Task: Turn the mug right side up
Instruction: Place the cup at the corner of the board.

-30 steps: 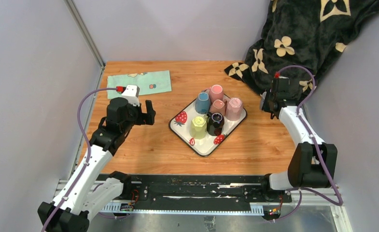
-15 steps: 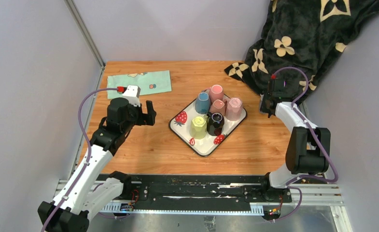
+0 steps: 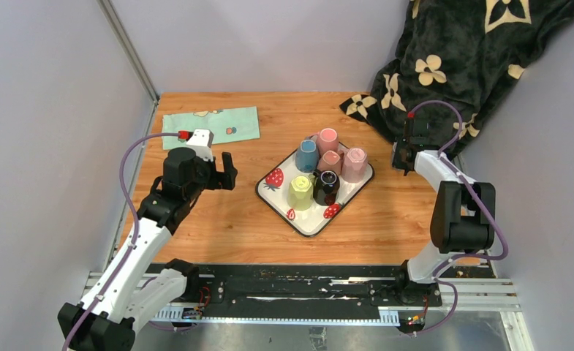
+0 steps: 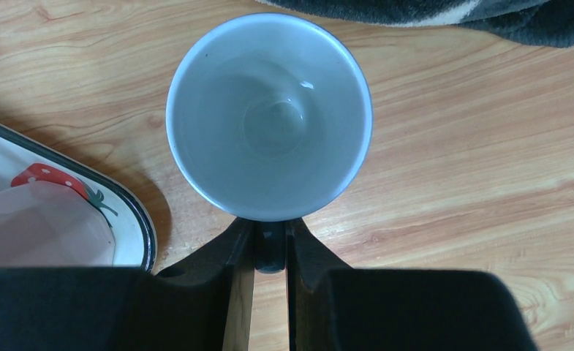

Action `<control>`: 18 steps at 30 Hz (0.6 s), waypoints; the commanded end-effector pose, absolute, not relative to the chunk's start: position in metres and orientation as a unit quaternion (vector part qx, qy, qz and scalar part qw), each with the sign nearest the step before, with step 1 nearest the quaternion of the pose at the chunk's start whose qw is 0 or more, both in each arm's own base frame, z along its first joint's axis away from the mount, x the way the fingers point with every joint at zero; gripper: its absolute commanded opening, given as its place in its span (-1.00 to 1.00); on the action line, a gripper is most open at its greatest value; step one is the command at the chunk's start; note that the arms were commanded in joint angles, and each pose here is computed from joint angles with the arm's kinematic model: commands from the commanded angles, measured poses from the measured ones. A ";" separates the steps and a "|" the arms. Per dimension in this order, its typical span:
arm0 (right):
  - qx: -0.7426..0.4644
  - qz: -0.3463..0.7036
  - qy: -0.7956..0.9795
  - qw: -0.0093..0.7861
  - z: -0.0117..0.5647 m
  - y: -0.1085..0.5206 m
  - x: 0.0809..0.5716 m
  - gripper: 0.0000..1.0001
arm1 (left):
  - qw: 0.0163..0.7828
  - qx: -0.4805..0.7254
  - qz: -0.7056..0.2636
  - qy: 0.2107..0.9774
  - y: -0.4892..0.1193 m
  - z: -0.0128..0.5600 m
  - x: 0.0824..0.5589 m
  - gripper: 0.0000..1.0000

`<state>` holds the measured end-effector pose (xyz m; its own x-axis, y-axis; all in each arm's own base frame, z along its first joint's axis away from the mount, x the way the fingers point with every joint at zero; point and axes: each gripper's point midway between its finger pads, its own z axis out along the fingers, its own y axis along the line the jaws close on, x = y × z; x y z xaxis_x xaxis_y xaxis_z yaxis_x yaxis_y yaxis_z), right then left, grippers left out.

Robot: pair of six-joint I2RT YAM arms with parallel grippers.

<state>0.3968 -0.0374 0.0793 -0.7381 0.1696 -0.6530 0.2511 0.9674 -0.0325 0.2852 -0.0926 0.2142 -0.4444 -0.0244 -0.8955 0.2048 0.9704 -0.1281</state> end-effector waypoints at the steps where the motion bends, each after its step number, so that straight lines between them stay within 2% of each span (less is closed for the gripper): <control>1: 0.116 -0.057 0.932 0.339 0.079 -0.042 0.403 -0.81 | 0.531 0.063 -0.116 0.837 -0.097 0.217 0.287 1.00; 18: 0.134 -0.062 0.935 0.323 0.077 -0.043 0.393 -0.40 | 0.528 0.061 -0.117 0.839 -0.096 0.214 0.288 1.00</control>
